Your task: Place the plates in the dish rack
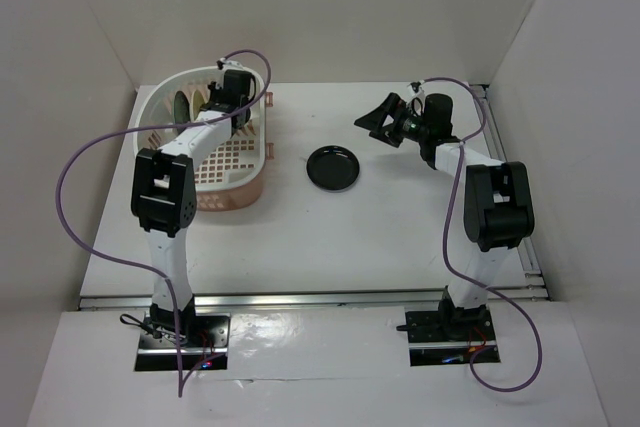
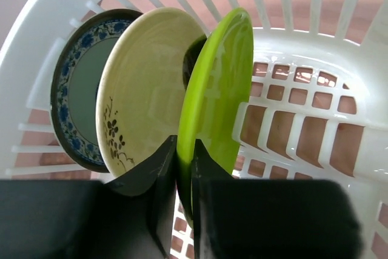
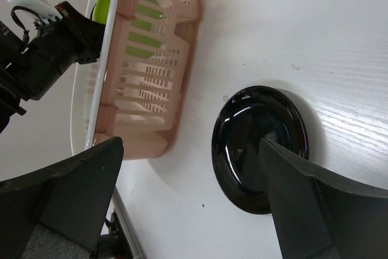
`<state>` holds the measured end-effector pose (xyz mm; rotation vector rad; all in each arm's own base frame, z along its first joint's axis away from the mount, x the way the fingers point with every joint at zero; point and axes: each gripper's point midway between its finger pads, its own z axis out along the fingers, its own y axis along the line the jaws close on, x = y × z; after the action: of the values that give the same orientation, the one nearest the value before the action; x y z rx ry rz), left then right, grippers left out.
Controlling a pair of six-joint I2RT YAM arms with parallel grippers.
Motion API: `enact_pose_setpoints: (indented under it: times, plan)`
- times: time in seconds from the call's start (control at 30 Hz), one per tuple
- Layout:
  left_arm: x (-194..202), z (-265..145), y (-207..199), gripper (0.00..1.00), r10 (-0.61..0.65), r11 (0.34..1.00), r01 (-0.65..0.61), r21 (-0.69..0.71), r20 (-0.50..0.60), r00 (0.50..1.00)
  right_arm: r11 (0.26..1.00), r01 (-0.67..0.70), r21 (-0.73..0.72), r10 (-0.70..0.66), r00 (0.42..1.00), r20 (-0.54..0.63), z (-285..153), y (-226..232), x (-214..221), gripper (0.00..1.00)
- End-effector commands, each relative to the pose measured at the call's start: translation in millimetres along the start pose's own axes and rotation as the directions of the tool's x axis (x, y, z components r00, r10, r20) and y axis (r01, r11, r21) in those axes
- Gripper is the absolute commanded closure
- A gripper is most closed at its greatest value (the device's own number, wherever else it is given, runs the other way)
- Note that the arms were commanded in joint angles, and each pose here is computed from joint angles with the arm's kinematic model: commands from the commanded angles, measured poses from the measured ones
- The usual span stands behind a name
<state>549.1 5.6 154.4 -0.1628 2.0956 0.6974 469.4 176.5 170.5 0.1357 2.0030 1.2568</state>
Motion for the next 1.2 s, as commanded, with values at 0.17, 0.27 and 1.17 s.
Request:
enact_pose_setpoints:
  times: [0.17, 0.27, 1.17]
  plan:
    - [-7, 3, 4, 0.64, -0.065, 0.998, 0.065, -0.008, 0.015, 0.998, 0.994, 0.079, -0.076, -0.076, 0.996, 0.041, 4, 25, -18, 0.0]
    - [-7, 6, 8, 0.56, -0.078, 0.997, 0.078, -0.015, 0.011, 0.997, 0.994, 0.079, -0.076, -0.076, 0.996, 0.041, 4, 25, -18, 0.0]
    - [-119, -102, 41, 0.0, -0.309, 0.913, 0.238, 0.331, 0.182, 0.934, 0.986, 0.042, 0.16, -0.041, 0.999, -0.01, 10, -47, 8, 0.0]
